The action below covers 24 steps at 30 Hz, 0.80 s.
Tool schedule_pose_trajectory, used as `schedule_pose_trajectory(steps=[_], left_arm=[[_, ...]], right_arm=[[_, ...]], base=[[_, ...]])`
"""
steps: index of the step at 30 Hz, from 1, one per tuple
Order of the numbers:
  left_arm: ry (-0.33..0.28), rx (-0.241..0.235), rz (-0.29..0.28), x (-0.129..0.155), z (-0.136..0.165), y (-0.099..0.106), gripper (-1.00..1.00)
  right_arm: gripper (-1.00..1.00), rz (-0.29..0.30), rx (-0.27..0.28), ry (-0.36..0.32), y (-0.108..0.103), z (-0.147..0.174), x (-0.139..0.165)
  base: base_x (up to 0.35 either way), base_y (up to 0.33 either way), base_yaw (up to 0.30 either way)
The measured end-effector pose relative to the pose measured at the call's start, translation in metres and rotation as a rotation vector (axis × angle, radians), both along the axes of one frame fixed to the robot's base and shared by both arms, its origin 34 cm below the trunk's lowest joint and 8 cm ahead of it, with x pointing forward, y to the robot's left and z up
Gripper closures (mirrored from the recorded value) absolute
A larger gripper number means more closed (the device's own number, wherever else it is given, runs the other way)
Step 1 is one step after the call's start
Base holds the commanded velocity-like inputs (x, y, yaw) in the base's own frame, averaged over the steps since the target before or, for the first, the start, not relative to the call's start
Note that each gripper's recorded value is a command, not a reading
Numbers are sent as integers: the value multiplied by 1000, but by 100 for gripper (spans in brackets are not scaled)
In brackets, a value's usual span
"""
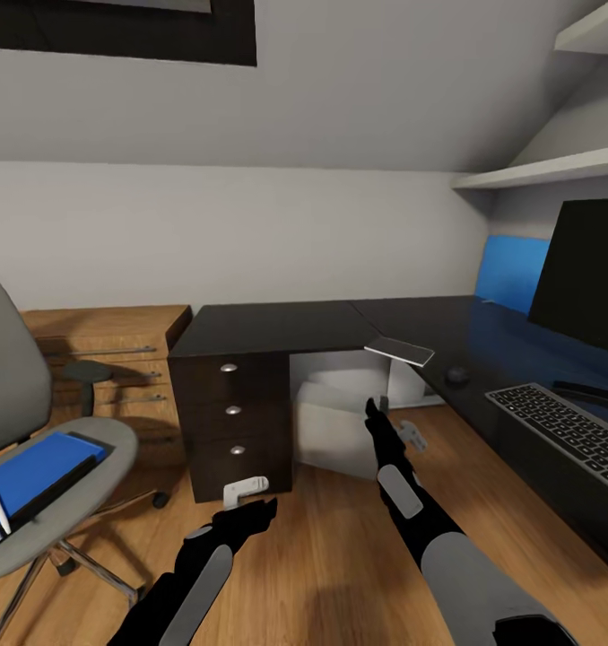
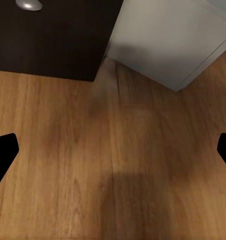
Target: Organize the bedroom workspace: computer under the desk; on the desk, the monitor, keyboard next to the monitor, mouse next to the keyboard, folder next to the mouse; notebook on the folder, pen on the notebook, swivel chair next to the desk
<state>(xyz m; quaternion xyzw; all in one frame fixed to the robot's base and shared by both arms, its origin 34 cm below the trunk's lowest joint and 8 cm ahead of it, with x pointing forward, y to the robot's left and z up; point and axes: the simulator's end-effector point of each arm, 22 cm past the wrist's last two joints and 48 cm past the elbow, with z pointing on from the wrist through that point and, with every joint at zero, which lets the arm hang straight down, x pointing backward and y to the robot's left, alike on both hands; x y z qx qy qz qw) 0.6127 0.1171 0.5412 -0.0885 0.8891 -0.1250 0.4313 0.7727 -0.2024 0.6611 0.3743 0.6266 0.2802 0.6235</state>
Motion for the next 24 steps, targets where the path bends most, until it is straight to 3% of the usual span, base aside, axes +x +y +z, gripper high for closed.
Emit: schedule_pose_trajectory(steps=[5, 16, 24], left_arm=[[-1, -1, -1, -2, -8, -1, -100], [7, 1, -2, -3, -11, 0, -100], [8, 1, -1, -4, -12, 0, -100]], right_arm=[[-100, -64, -3, -72, -1, 7, -6], [-100, -18, -22, -261, 20, 50, -10], [-100, -12, -23, -286, 21, 56, -11]], base=[[0, 0, 0], [0, 0, 0], [177, 0, 0]])
